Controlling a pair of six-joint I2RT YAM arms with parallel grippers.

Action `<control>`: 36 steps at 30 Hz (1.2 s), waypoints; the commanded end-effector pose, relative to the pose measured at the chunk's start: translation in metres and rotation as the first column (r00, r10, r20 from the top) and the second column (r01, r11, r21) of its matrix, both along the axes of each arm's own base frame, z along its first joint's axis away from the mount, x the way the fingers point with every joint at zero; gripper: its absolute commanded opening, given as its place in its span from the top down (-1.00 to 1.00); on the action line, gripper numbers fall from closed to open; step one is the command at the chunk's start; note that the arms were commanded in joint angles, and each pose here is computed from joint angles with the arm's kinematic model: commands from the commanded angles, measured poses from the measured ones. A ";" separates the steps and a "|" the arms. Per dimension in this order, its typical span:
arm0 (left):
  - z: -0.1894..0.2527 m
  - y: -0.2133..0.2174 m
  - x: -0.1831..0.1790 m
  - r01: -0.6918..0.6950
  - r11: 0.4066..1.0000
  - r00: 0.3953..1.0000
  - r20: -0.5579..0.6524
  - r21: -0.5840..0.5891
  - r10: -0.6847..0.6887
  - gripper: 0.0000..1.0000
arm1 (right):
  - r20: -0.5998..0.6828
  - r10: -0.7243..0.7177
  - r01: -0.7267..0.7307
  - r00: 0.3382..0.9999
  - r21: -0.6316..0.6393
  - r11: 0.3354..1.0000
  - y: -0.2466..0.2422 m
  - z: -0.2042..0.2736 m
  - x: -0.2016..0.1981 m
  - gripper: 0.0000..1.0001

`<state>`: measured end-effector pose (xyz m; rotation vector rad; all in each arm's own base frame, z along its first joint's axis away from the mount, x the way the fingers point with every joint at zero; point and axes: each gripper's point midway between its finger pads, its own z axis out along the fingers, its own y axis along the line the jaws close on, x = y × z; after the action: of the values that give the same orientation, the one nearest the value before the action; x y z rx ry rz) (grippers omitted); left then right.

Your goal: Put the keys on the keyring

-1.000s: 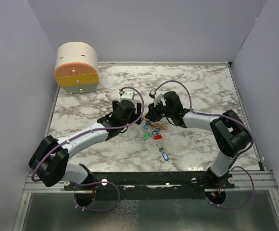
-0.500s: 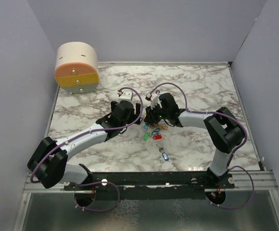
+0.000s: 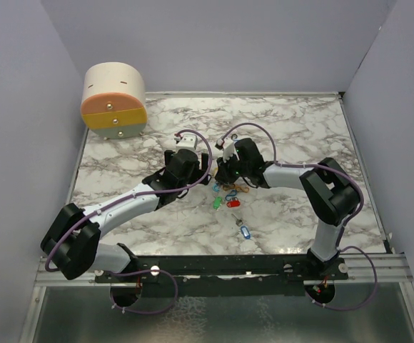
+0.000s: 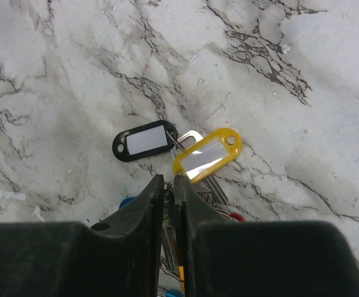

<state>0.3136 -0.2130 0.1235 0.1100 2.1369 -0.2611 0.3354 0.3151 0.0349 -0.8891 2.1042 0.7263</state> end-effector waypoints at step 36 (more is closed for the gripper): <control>0.038 -0.061 -0.022 0.326 0.909 0.944 0.138 -0.258 -0.300 -0.80 | 0.472 -0.085 -0.091 0.878 0.338 0.937 -0.026 0.151 -0.041 0.99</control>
<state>0.2999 -0.2484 0.1408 0.2046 2.0360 -0.5525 0.2998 0.2851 0.1693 -0.7735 1.5467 0.7358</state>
